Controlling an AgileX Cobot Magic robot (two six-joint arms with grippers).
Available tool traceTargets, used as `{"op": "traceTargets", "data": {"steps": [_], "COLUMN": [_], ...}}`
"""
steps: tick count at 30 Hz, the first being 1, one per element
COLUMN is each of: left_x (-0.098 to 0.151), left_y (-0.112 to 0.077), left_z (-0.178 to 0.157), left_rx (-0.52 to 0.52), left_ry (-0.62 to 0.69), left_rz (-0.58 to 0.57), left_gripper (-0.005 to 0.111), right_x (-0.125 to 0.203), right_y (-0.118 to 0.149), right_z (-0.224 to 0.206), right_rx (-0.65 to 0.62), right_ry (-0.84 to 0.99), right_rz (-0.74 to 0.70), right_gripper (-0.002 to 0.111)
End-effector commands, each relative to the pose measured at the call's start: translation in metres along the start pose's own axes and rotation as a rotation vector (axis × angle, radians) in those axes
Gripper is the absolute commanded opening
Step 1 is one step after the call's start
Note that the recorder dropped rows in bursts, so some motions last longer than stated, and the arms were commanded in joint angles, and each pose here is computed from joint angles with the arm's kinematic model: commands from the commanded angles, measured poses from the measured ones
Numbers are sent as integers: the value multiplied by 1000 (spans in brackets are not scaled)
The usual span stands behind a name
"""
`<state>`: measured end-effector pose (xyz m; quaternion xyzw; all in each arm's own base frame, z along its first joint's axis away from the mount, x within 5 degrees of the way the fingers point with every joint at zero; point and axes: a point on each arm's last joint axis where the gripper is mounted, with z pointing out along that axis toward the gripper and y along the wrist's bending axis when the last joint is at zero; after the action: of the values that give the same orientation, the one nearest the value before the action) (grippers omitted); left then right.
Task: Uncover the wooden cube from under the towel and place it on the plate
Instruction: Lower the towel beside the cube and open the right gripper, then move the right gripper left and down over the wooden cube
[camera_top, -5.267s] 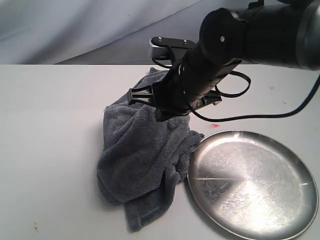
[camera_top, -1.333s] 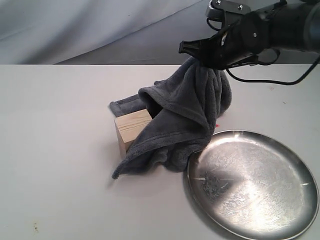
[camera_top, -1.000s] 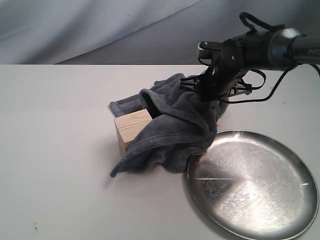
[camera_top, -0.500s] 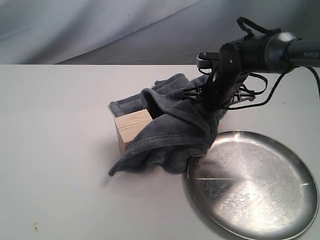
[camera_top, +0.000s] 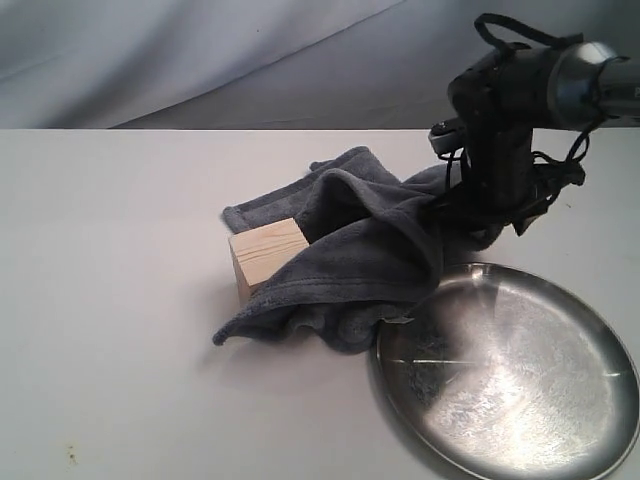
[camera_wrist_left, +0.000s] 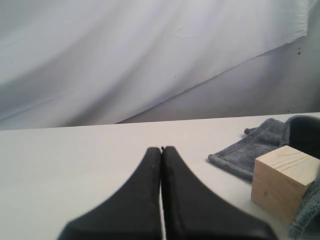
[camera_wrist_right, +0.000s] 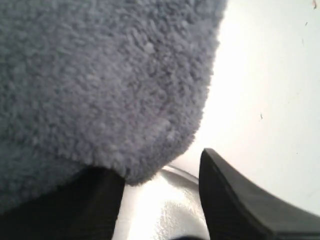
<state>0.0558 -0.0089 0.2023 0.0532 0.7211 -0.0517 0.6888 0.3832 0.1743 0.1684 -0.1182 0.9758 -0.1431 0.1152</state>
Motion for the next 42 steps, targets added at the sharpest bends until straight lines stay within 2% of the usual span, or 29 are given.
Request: {"op": "traceTargets", "data": {"steps": [1,3,7,10,17,21,25,28,34,42], "left_x": [1,1,1,1,1,1,1,1,1,1], "left_y": [0,0,0,0,0,0,0,0,0,0], "left_z": [0,0,0,0,0,0,0,0,0,0], "left_rx": [5,5,5,5,5,5,5,5,5,5], "left_ry": [-2,-2,-2,-2,-2,-2,-2,-2,-2,-2], "left_rz": [-4,-4,-4,-4,-4,-4,-4,-4,-4,-4], "left_gripper": [0,0,0,0,0,0,0,0,0,0], "right_x": [-7,-8,-6,-4,0,5,16,26,43,46], "right_y": [-7,-9,-11,-12,-16,-13,3,25,65,83], "right_z": [-24,-30,-38,-43,-74,-98,-129,-144,-158,-169], "right_rx": [-33,-45,-53,-67,-172,-246,-289,-340,-552,-679], "right_ry": [-106,-130,-132,-126,-171,-210,-278,-294,-244,-275], "right_rz": [24,14,10,-37,-9,-52,-144,-214,-230,-226], "right_gripper": [47,58,87,95,96,95,95,95,95,95]}}
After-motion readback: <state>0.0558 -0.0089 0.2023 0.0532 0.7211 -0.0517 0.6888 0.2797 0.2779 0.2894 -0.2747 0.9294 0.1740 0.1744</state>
